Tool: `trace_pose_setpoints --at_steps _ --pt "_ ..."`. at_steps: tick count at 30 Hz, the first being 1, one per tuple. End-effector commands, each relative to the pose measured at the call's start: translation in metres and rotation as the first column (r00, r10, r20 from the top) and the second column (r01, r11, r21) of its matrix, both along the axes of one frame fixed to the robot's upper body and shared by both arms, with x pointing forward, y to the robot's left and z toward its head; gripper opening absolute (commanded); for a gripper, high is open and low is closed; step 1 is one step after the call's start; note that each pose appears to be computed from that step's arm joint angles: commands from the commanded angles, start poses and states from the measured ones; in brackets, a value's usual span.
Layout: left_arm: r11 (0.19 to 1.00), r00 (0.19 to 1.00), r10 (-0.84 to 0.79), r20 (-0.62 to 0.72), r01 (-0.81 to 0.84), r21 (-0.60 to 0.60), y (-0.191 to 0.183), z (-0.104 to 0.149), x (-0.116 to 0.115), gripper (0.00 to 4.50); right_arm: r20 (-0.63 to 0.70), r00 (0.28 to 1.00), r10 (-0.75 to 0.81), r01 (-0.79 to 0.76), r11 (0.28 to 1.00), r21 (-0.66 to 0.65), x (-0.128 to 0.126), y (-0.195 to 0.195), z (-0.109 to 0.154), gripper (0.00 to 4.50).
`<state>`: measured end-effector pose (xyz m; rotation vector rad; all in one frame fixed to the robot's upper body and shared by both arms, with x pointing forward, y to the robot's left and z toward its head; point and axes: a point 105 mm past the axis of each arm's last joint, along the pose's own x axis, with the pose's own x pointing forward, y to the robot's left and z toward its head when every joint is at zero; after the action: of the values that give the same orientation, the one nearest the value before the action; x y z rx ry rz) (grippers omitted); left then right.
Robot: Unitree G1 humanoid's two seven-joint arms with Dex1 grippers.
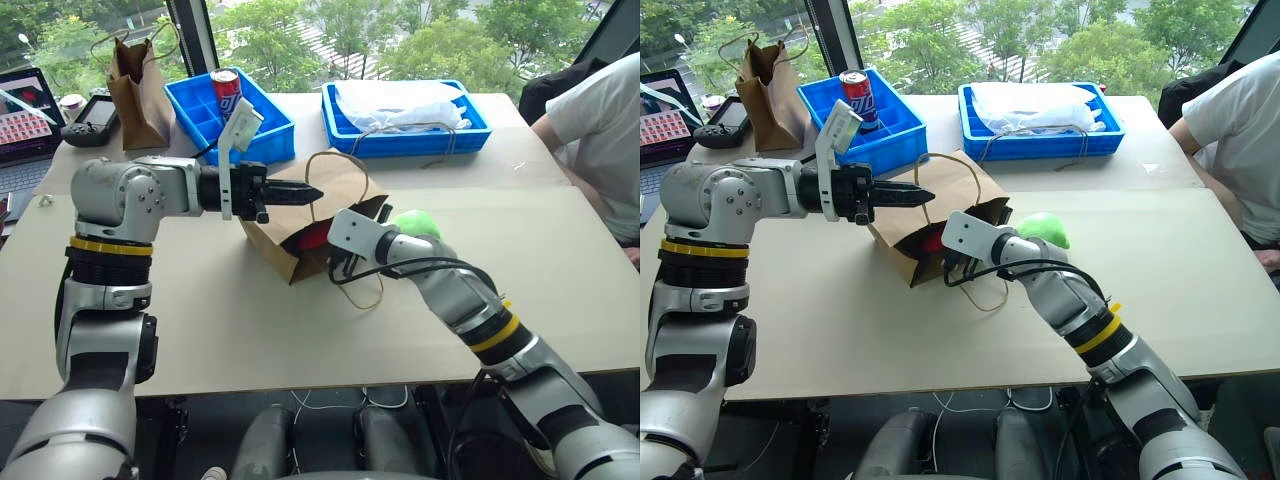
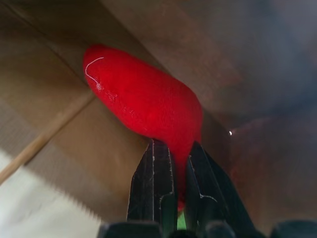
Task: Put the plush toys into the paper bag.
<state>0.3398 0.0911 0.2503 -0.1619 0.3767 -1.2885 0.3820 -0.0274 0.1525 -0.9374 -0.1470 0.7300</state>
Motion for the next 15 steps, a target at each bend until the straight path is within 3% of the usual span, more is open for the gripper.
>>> trace_pose_setpoints --at_steps 1,7,12,15 --pt "0.999 0.999 -0.036 0.029 0.037 -0.028 -0.003 0.012 -0.006 0.0 0.1 0.995 0.03 -0.036 0.998 0.058 0.004 0.007 0.016 0.85" --pt "1.0 0.999 -0.018 0.035 0.019 -0.021 0.0 0.01 -0.004 0.0 0.037 0.999 0.032 -0.037 0.989 0.141 -0.003 -0.004 0.012 2.8" --pt "1.0 0.998 -0.004 0.059 0.004 -0.003 0.002 0.006 0.001 0.0 -0.046 0.997 0.064 -0.054 0.979 0.197 -0.034 -0.029 0.014 4.47" --pt "1.0 0.999 0.002 0.051 -0.002 -0.013 0.002 0.005 0.002 0.0 -0.066 0.997 0.033 -0.014 0.964 0.266 -0.047 -0.047 0.026 4.47"
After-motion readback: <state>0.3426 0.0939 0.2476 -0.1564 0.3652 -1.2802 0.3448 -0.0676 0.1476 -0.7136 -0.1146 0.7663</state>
